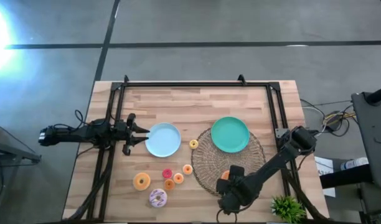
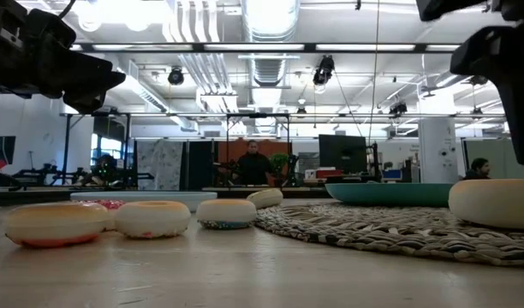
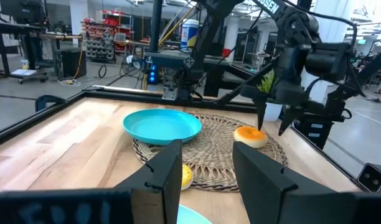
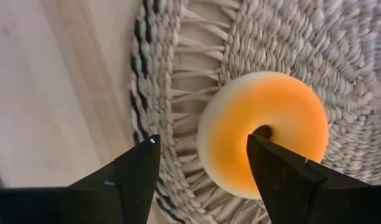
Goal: Pick & Place donuts
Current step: Put the black doughnut on the green plate
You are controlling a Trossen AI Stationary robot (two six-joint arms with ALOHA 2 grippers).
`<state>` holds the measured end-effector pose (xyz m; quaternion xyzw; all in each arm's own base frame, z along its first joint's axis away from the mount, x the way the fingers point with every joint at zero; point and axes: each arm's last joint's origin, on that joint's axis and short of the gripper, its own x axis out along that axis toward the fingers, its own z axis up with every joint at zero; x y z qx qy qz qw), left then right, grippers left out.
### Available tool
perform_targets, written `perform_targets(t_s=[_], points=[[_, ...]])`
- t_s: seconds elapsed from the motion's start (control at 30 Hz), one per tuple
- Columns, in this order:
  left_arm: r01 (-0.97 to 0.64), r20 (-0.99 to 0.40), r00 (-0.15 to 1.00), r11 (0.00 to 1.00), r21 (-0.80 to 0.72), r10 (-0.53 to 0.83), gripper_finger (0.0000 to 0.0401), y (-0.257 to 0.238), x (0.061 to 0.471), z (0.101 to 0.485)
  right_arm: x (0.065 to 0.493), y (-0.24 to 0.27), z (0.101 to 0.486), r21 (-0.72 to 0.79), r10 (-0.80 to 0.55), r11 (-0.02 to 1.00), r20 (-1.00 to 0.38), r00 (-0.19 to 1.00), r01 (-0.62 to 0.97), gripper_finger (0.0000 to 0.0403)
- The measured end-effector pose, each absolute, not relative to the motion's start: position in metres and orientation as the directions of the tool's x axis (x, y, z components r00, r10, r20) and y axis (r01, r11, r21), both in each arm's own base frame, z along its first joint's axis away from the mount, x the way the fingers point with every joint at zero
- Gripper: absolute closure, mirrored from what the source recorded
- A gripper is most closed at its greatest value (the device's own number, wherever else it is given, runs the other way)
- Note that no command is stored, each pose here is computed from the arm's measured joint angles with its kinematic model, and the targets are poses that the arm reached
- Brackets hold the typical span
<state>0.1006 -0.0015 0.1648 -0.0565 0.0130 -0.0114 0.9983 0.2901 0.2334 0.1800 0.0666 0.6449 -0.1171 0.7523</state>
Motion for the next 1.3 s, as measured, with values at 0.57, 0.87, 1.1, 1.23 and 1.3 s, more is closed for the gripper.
perform_targets(t_s=[0.57,0.87,1.1,1.23,1.3], points=[[0.022,-0.023,0.999,0.993,-0.113,-0.025,0.0284,-0.001,0.101,0.165,0.299,0.223,0.169,-0.050,-0.126,0.862,-0.985,0.118,0.504,0.0301],[0.022,-0.021,0.999,0.993,-0.112,-0.025,0.0284,-0.001,0.101,0.165,0.296,0.211,0.196,0.038,-0.150,0.683,-0.970,0.191,0.729,0.0391],[0.023,-0.015,1.000,0.993,-0.112,-0.025,0.0284,-0.001,0.101,0.166,0.267,0.174,0.255,0.348,-0.350,0.343,-0.815,0.462,0.873,0.0394],[0.024,-0.010,1.000,0.993,-0.112,-0.025,0.0284,-0.001,0.101,0.166,0.238,0.140,0.247,0.594,-0.485,0.096,-0.673,0.558,0.799,0.0394],[0.025,0.001,1.000,0.993,-0.112,-0.025,0.0284,-0.002,0.101,0.167,0.232,0.126,0.233,0.678,-0.474,0.018,-0.641,0.604,0.734,0.0394]])
